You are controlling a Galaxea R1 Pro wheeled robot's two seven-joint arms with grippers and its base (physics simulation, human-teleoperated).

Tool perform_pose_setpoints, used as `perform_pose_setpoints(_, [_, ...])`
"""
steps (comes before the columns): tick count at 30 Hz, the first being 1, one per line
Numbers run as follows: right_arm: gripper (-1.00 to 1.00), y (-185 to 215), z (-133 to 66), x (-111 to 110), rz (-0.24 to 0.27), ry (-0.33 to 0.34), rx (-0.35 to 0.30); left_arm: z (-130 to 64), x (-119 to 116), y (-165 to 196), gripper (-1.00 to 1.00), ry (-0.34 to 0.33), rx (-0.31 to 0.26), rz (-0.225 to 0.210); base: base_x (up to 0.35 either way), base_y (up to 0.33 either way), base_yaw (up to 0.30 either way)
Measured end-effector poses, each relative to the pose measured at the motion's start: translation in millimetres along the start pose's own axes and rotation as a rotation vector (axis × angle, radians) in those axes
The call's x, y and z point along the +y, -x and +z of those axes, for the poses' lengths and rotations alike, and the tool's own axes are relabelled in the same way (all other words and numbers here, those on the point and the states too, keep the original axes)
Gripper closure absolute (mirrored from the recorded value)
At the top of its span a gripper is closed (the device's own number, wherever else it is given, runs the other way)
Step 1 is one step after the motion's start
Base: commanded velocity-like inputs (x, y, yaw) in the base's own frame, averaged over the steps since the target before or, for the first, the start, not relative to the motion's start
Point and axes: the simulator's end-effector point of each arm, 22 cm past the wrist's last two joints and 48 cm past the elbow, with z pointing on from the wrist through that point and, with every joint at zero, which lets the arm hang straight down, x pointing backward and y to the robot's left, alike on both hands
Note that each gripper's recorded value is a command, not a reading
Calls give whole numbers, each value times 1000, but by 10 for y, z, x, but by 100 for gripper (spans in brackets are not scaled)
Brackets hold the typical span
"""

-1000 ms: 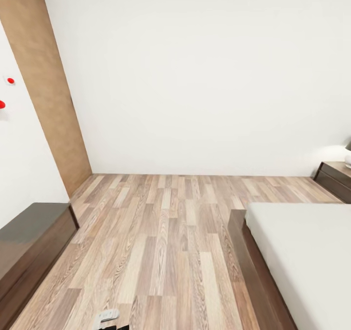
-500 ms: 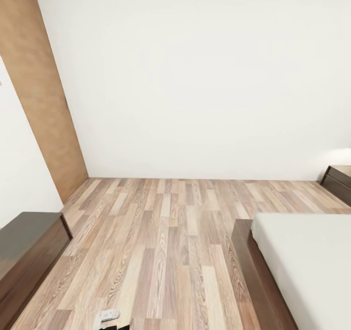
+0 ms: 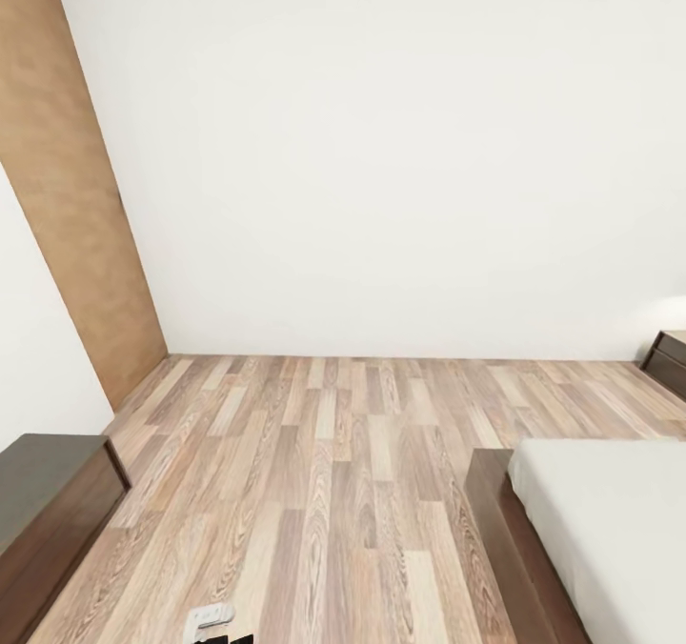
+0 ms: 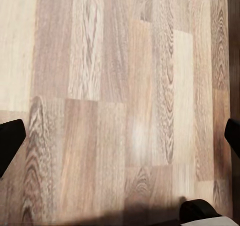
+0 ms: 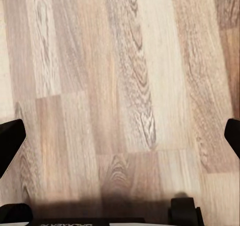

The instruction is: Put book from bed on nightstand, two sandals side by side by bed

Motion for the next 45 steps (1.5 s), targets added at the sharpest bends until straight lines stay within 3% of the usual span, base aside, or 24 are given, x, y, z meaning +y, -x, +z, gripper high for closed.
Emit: perform_pose_setpoints(45, [-100, 0, -1, 0, 0, 0, 0, -1, 0, 0, -100, 0, 0, 0, 320, 8, 0])
